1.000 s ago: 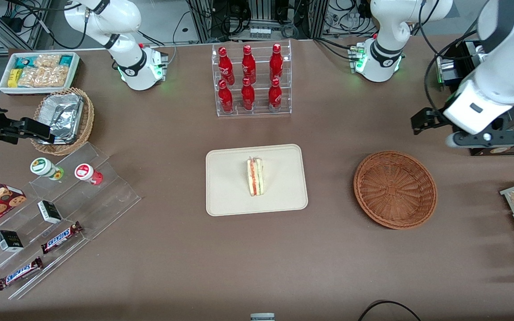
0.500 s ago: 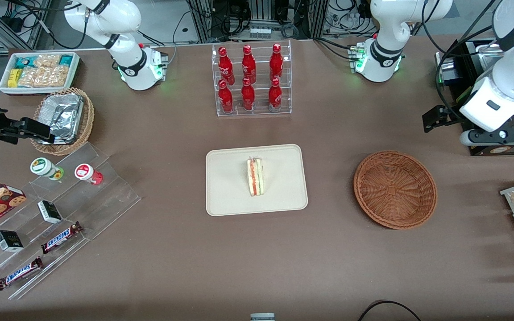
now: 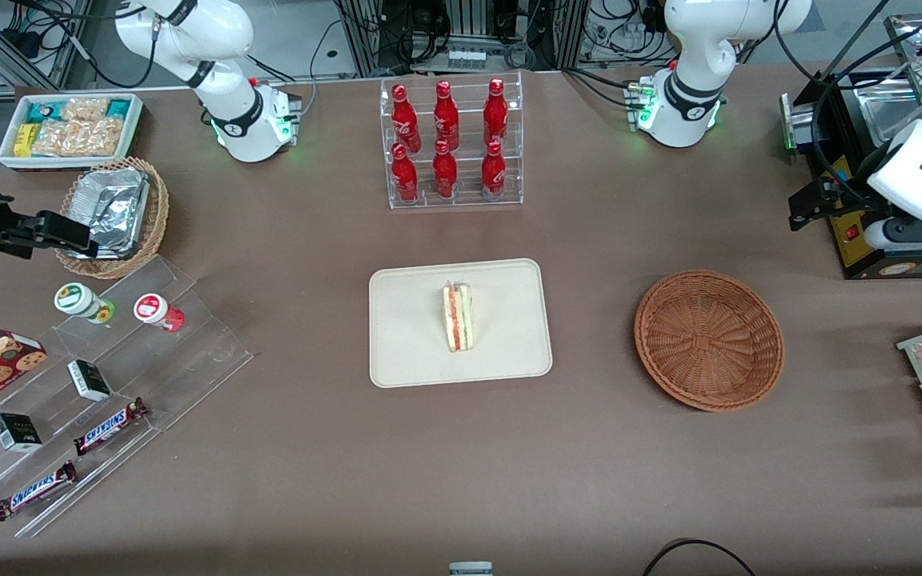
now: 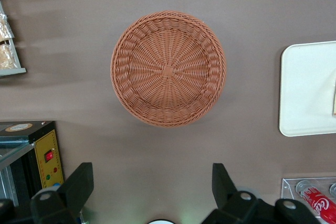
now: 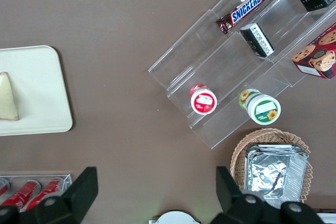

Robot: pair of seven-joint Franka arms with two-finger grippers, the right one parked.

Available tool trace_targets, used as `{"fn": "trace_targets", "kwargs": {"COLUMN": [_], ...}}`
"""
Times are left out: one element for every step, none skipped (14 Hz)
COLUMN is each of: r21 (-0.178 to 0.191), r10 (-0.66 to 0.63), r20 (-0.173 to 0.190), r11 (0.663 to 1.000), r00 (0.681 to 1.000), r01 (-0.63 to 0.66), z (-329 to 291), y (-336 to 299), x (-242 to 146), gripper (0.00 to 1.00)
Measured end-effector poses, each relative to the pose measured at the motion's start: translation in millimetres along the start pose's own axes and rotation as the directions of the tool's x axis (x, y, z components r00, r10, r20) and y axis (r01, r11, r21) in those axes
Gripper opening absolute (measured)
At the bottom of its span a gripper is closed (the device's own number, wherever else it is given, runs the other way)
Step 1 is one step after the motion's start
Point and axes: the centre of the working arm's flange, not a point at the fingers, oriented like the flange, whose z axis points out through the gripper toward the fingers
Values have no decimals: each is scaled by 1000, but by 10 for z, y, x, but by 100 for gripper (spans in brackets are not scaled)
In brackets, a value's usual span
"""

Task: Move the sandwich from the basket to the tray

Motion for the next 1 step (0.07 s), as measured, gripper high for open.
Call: {"fn": "trace_targets", "kwargs": {"r21": [0], "r10": [0], "r20": [-2], "r11": [1000], "r00": [1000], "r01": [0], "z": [-8], "y": [0], "x": [0], "gripper": [100]}}
